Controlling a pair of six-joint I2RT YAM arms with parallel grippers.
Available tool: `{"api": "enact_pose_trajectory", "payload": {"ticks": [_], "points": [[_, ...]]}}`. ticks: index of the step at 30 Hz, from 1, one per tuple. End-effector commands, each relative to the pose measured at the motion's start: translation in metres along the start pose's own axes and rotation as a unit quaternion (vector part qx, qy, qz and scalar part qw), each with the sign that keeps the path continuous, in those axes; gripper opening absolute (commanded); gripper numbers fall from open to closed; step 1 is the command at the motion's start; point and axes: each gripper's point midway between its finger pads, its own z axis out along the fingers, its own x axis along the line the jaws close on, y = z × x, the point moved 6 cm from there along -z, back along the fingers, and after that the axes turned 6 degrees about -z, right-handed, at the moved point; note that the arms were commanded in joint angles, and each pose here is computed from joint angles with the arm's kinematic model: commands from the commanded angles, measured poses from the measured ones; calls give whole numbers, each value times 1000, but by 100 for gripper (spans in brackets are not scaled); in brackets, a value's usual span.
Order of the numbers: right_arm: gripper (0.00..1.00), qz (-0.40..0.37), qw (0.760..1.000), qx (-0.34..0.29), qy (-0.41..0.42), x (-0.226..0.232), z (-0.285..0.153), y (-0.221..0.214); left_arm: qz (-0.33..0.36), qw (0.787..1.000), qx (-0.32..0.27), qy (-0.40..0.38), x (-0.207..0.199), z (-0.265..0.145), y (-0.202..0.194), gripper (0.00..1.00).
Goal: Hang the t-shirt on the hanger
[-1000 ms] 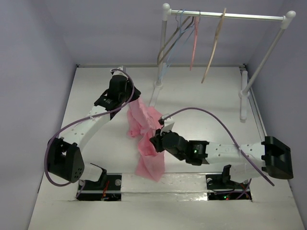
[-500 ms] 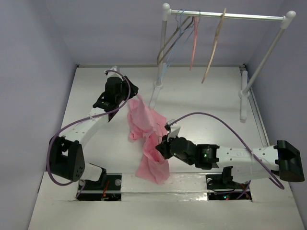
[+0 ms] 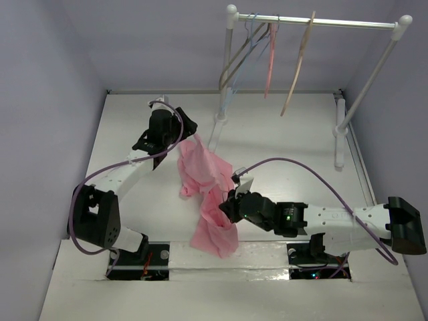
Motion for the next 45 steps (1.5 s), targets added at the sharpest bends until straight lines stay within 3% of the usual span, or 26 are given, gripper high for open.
{"api": "enact_pose_trajectory", "payload": {"ticks": [1, 8, 11, 15, 18, 21, 23, 25, 27, 32, 36, 39, 40, 45], "points": [[0, 18, 999, -33, 21, 10, -2, 17, -19, 999, 16, -24, -1, 5, -10, 57], [0, 13, 999, -30, 20, 12, 4, 15, -40, 998, 36, -35, 3, 14, -22, 52], [0, 14, 999, -28, 23, 14, 6, 14, -48, 997, 39, -42, 0, 15, -27, 45], [0, 16, 999, -29, 26, 14, 6, 13, -54, 997, 35, -44, 1, 16, -27, 19], [0, 16, 999, -27, 27, 14, 6, 11, -66, 996, 35, -50, 0, 17, -28, 8], [0, 18, 999, -28, 26, 13, 5, 11, -75, 995, 42, -57, 0, 17, -32, 5], [0, 20, 999, -31, 26, 12, 3, 12, -75, 995, 45, -56, 1, 18, -34, 11], [0, 19, 999, -31, 24, 11, 2, 11, -68, 995, 50, -51, 2, 20, -34, 40], [0, 18, 999, -29, 23, 10, 2, 10, -62, 996, 55, -41, 3, 22, -34, 53], [0, 18, 999, -29, 21, 9, 3, 9, -57, 996, 56, -36, 4, 22, -34, 53], [0, 18, 999, -29, 22, 10, 4, 9, -61, 995, 60, -41, 2, 22, -38, 38], [0, 18, 999, -28, 21, 10, 4, 9, -66, 995, 55, -46, 2, 21, -38, 6], [0, 19, 999, -28, 21, 10, 4, 9, -65, 995, 54, -46, 2, 21, -37, 1], [0, 21, 999, -25, 19, 6, 2, 5, -55, 997, 29, -50, -4, 13, -26, 0]]}}
